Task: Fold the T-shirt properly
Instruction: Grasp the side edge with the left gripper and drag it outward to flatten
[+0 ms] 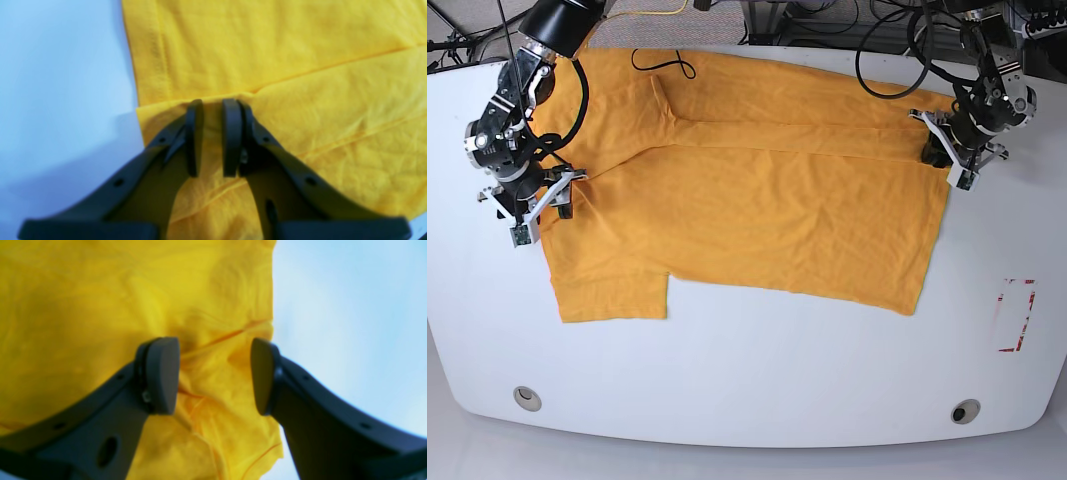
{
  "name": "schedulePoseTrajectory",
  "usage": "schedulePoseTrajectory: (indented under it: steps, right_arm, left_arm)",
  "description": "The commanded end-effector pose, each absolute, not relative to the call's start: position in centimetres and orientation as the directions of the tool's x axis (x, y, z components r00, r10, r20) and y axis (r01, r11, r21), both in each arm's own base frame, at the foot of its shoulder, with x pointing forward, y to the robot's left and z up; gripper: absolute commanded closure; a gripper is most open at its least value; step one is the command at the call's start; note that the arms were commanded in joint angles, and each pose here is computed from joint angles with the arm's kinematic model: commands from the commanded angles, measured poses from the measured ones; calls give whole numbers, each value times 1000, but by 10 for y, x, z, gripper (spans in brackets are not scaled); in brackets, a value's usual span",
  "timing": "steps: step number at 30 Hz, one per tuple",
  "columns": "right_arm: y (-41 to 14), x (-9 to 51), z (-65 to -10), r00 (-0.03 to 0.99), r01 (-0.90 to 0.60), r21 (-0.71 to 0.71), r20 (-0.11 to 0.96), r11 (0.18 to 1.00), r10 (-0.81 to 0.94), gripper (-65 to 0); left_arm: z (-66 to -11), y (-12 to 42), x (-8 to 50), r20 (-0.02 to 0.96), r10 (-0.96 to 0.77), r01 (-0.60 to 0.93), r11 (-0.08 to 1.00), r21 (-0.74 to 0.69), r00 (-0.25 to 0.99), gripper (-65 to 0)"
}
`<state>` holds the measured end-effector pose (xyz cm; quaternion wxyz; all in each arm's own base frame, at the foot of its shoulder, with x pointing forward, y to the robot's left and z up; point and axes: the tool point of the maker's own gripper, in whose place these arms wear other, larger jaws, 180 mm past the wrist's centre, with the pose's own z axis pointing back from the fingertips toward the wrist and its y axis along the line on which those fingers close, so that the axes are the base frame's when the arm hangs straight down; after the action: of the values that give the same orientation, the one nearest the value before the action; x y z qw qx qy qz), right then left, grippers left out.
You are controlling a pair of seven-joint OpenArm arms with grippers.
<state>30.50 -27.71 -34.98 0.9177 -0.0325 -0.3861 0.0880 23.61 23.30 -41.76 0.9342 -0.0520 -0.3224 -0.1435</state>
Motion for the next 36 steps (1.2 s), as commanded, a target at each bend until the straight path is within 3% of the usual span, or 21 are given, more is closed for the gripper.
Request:
schedulePoseTrajectory:
  steps: [1,21,23,26,30,33,36]
  right_arm:
    - [-289,320,-336,653,-127,-143,732,981,192,-328]
    - [-296,348,-345,668,-114,-68,733,991,127,-338]
    - [-296,351,-342,661,-113,-67,739,991,125,-365]
    - [-292,360,-343,660,-111,-38,744,993,103,-455]
    - [-291,369,-348,667,-107,-7,741,994,77,-517]
    - [-288,375,-356,672,-104,36,740,994,43,-512]
    - [-284,385,-362,658,-101,82,753,991,5,-491]
  left_arm:
    - [-432,253,208,515,-258,282,959,34,817,-85]
    - [-434,279,184,499,-159,164,986,35,852,-89]
    - [-434,279,184,500,-159,164,986,36,851,-89]
    - [-433,278,185,502,-160,165,986,35,850,-93]
    - [-433,278,185,502,-160,165,986,35,850,-154]
    - [-433,278,185,502,-160,165,986,35,850,-217]
    - [-427,278,189,514,-171,171,984,49,840,-218]
